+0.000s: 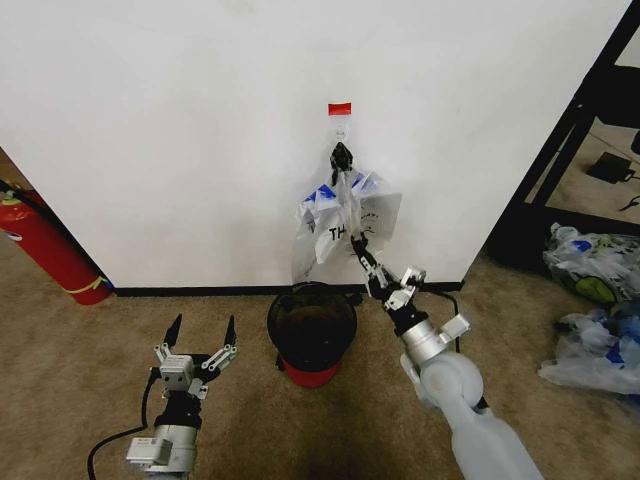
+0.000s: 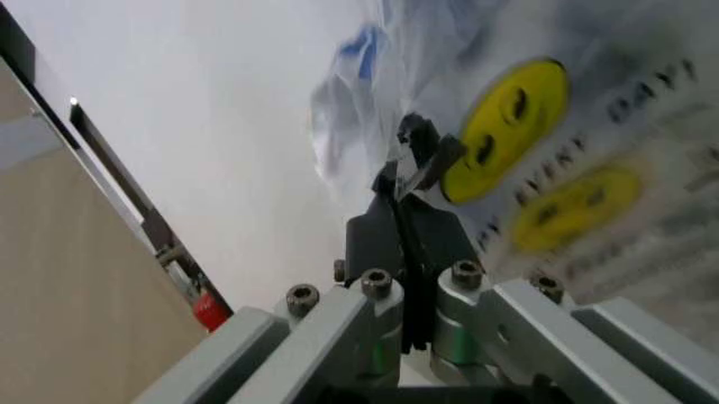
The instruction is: Pick up the garbage bag from the wall and place it over the trash bin.
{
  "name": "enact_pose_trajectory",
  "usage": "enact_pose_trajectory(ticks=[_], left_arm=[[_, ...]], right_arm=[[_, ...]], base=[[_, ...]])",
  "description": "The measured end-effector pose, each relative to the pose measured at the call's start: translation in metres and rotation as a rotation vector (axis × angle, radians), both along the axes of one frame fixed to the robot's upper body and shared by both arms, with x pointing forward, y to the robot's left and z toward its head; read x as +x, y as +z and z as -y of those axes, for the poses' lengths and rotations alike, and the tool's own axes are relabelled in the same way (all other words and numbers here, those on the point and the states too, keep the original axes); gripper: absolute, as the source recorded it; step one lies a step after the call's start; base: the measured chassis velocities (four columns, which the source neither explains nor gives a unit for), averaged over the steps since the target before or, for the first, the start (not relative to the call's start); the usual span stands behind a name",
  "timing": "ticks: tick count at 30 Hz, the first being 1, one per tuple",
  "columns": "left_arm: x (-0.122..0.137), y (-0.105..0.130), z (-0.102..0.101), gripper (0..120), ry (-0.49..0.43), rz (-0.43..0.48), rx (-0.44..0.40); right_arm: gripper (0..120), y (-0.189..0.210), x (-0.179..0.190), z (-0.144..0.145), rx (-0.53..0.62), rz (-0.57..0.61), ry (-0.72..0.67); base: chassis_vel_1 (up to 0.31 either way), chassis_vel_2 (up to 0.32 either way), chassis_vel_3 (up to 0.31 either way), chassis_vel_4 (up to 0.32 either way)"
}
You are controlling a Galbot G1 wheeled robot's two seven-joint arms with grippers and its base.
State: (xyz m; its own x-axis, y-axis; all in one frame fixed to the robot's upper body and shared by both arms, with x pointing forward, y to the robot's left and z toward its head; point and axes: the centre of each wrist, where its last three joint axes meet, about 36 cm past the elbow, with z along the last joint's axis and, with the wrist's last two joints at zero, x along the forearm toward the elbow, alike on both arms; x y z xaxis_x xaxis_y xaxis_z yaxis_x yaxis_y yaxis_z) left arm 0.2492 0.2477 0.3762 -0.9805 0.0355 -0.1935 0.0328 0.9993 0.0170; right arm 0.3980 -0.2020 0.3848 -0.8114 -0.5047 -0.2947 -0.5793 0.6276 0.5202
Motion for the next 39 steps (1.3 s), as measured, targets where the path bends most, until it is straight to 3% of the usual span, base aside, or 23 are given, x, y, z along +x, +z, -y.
enact_pose_trajectory(ticks=[19, 39], left_arm=[[-0.003, -0.001, 0.0, 100, -0.002, 0.011, -0.006], [-0.002, 0.001, -0.001, 100, -0.008, 0.026, -0.015]], right_arm=[[0, -0.025, -0.068, 0.0, -0.148, 0.016, -0.008], [0, -0.034, -0.122, 0.014, -0.414, 0.128, -0.031]], base=[[0.0, 0.0, 0.0, 0.0], [0.0, 0.0, 0.0, 0.0]])
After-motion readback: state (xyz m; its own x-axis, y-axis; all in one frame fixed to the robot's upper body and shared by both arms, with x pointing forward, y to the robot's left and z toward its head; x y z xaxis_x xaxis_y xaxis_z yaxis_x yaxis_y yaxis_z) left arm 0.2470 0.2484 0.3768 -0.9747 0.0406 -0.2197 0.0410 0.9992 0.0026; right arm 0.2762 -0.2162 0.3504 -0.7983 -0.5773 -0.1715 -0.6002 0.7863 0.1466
